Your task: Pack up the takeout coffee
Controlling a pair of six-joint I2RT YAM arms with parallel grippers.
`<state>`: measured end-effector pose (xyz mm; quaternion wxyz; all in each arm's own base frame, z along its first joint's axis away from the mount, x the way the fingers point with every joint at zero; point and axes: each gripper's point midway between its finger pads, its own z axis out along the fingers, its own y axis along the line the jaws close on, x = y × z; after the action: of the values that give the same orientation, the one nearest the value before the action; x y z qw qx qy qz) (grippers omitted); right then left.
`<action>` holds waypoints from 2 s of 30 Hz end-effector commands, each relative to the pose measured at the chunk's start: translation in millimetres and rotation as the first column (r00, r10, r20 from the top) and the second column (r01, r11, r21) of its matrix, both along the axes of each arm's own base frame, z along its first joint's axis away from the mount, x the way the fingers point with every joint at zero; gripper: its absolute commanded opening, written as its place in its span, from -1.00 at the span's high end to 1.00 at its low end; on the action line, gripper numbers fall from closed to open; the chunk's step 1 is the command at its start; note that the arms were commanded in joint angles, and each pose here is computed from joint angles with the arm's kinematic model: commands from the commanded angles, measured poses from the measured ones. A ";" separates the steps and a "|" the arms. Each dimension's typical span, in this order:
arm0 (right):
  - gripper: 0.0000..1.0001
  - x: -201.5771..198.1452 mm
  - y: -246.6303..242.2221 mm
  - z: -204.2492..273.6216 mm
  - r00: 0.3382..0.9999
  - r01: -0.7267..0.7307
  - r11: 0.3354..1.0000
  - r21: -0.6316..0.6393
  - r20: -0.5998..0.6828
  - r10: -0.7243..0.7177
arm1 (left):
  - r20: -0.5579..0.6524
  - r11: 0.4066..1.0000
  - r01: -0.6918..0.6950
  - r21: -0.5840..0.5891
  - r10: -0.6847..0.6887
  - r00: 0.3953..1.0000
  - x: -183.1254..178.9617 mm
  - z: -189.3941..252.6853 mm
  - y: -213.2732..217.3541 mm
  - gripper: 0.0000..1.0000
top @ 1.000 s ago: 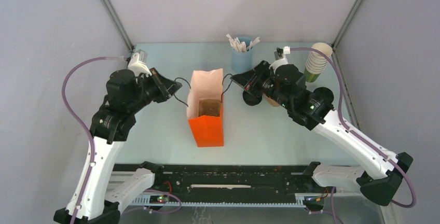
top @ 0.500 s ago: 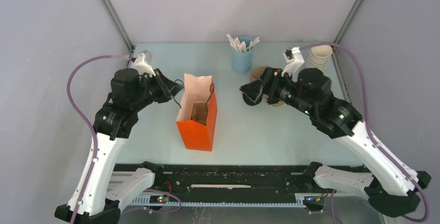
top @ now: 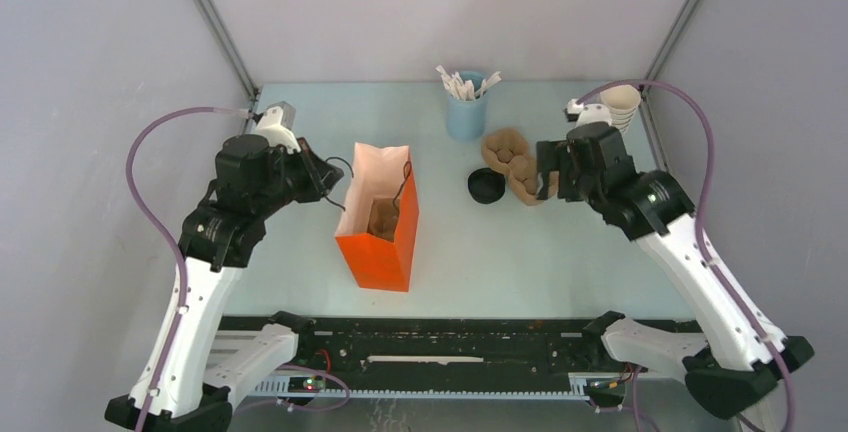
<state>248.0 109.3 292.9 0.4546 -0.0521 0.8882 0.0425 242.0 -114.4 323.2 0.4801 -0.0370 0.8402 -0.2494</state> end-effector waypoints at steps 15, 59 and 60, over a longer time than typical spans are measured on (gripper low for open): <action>-0.99 53.7 -143.4 -49.1 0.866 0.485 0.868 0.106 -0.194 -0.461 | 0.126 0.952 0.276 -0.133 -0.260 0.957 14.5 50.9 -54.5 1.00; -0.99 90.3 -212.7 -115.8 0.771 0.557 0.829 -0.045 -0.343 -0.537 | 0.157 0.519 0.748 -0.412 -0.769 0.620 -60.1 45.5 -139.1 1.00; -0.99 91.8 -213.8 -117.9 0.770 0.557 0.830 -0.044 -0.348 -0.535 | 0.157 0.518 0.749 -0.413 -0.770 0.619 -60.7 45.8 -139.4 1.00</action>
<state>325.4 -95.2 164.2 0.2657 0.2422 0.9315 -0.0544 186.5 -254.5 359.4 0.2610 0.2014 0.7147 -0.6169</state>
